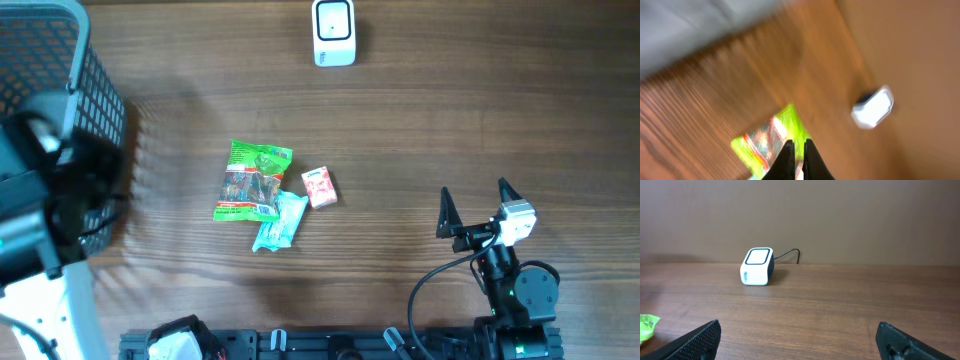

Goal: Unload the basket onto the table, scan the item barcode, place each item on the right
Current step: 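Reach the left gripper into the basket and grasp the red Nescafe stick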

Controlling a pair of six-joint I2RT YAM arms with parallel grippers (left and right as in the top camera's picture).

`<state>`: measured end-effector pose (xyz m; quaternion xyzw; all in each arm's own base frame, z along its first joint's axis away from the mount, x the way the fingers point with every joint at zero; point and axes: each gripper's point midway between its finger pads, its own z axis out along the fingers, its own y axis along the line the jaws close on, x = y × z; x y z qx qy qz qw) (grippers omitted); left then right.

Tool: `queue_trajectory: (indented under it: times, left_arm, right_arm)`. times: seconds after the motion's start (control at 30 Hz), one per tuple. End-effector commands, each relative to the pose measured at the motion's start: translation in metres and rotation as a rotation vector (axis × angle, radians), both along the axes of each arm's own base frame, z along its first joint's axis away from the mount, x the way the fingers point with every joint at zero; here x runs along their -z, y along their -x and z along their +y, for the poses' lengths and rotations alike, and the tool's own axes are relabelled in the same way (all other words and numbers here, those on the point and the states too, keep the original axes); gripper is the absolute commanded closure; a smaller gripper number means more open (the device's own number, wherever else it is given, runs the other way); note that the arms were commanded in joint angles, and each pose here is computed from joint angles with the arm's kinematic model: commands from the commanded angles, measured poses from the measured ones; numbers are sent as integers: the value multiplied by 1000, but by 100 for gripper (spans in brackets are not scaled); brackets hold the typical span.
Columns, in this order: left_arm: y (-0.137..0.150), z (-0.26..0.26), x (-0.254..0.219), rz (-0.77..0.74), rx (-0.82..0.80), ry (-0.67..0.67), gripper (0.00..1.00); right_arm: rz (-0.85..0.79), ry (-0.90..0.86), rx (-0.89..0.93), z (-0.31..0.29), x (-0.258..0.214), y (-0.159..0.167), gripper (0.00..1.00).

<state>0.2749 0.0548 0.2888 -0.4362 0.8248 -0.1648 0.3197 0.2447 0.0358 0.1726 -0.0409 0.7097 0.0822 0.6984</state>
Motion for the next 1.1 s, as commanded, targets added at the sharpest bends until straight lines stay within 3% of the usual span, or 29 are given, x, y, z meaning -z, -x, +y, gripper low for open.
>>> queue_trajectory:
  times: [0.0,0.37,0.5,0.57,0.67,0.7,0.73,0.77,0.9,0.97,1.07]
  left_arm:
    - [-6,-51,34,98,245,-26,96]
    - [-9,-166,164,437,646,-25,96]
    - [-13,-174,172,449,688,-36,96]
    - [-32,-164,143,361,642,-34,69]
    - [-58,-139,95,229,573,-46,40]
    - [-69,-123,68,161,519,-52,20]
    - [-77,-107,45,102,472,-62,9]
    - [-85,-88,22,42,418,-76,5]
    - [-96,13,-49,-113,122,-182,4]
    - [-86,70,-62,-133,-45,-229,5]
    - [-54,145,-50,-47,-285,-283,6]
  right_arm:
    - [-6,5,14,-3,-1,0,0]
    - [-6,5,14,-3,-1,0,0]
    - [-6,5,14,-3,-1,0,0]
    - [-6,5,14,-3,-1,0,0]
    - [-6,5,14,-3,-1,0,0]
    - [-6,5,14,-3,-1,0,0]
    - [-6,5,14,-3,-1,0,0]
    - [-6,5,14,-3,-1,0,0]
    - [-6,5,14,-3,-1,0,0]
    - [-6,5,14,-3,-1,0,0]
    - [-6,5,14,-3,-1,0,0]
